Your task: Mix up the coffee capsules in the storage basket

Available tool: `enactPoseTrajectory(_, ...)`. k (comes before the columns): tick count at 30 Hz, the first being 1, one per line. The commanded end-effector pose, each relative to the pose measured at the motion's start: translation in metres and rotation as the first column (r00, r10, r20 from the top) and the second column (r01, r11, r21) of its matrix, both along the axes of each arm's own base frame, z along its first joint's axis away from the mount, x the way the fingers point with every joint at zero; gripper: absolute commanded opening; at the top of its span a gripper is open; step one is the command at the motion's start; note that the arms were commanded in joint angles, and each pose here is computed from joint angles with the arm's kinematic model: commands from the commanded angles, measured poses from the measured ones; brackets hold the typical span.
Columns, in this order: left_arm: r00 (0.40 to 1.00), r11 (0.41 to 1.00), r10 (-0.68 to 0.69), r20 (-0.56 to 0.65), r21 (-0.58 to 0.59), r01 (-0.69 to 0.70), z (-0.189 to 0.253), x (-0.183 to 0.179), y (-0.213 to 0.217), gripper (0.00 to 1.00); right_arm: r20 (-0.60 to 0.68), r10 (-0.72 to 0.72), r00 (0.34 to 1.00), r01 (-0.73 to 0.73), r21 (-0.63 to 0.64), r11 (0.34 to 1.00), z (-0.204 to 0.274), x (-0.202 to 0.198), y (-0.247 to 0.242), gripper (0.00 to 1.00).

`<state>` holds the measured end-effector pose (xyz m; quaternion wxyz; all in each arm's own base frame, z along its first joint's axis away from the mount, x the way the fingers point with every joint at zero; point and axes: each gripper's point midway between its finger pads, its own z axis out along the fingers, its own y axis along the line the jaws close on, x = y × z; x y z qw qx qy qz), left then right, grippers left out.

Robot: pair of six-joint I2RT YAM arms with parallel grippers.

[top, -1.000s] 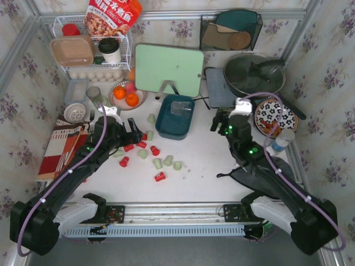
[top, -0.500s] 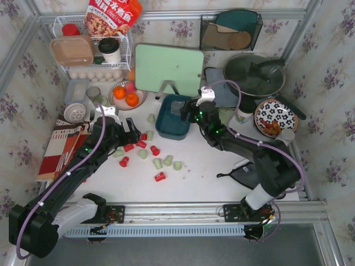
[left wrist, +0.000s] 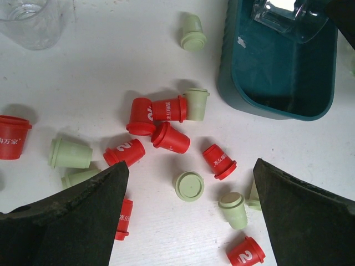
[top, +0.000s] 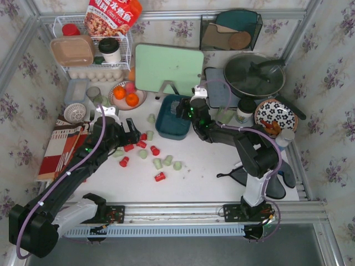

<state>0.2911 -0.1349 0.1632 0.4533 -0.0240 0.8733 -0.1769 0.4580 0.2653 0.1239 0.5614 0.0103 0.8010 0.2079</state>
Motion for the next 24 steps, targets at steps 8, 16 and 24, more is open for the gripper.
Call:
enactPoseTrajectory(8, 1.0, 1.0, 0.008, 0.021, -0.017, -0.008, 0.009, 0.003, -0.001, 0.97, -0.005, -0.044, 0.999, 0.044, 0.027, 0.999, -0.018, 0.02, 0.002, 0.73)
enactPoseTrajectory(16, 1.0, 1.0, 0.001, 0.016, -0.019, -0.001, 0.008, 0.002, -0.003, 0.97, -0.006, -0.049, 0.999, 0.049, 0.033, 0.998, -0.029, 0.039, -0.004, 0.73)
enactPoseTrajectory(24, 1.0, 1.0, 0.001, 0.017, -0.028, 0.0, 0.009, 0.002, -0.003, 0.97, 0.011, -0.05, 0.999, 0.049, 0.05, 0.998, -0.033, 0.044, -0.002, 0.67)
